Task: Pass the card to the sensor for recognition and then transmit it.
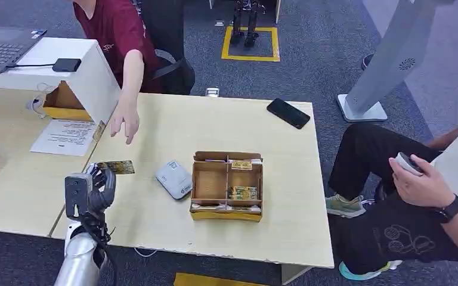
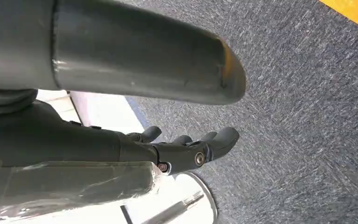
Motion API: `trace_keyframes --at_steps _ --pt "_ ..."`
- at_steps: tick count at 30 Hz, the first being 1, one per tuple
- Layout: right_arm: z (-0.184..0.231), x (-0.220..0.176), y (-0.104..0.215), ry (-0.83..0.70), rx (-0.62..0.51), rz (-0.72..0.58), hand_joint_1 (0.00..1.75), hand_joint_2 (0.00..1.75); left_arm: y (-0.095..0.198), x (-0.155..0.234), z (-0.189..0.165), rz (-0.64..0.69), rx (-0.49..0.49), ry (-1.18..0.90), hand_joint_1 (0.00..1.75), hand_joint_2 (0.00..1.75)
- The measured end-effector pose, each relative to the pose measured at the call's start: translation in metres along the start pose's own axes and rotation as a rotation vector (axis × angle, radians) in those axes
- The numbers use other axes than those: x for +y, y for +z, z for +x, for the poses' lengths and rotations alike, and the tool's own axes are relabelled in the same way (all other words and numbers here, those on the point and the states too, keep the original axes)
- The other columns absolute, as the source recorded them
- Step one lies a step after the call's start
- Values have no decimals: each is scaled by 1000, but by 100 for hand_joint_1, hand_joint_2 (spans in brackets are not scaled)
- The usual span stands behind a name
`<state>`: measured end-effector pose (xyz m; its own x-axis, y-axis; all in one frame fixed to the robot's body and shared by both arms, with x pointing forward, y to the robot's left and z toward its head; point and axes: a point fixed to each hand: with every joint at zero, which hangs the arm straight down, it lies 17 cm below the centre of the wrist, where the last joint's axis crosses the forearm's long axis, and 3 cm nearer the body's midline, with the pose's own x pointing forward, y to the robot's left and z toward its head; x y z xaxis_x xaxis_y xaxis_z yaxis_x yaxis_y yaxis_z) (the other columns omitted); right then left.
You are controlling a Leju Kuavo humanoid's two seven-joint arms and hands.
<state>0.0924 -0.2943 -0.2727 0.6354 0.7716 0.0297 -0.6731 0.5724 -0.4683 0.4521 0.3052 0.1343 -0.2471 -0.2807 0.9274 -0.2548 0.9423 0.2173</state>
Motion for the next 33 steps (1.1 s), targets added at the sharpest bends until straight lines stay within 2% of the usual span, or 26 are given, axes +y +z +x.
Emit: trace_keyframes --at_steps 16,24,33 --pt "2 -1 0 14 -12 -2 0 0 12 -20 5 -68 -44 -125 175 175" --pt "7 -4 -1 35 -32 -8 0 0 -4 -11 20 4 -109 -177 175 175" --pt "6 -5 -2 39 -26 -8 0 0 -10 -12 20 5 -114 -175 175 175"
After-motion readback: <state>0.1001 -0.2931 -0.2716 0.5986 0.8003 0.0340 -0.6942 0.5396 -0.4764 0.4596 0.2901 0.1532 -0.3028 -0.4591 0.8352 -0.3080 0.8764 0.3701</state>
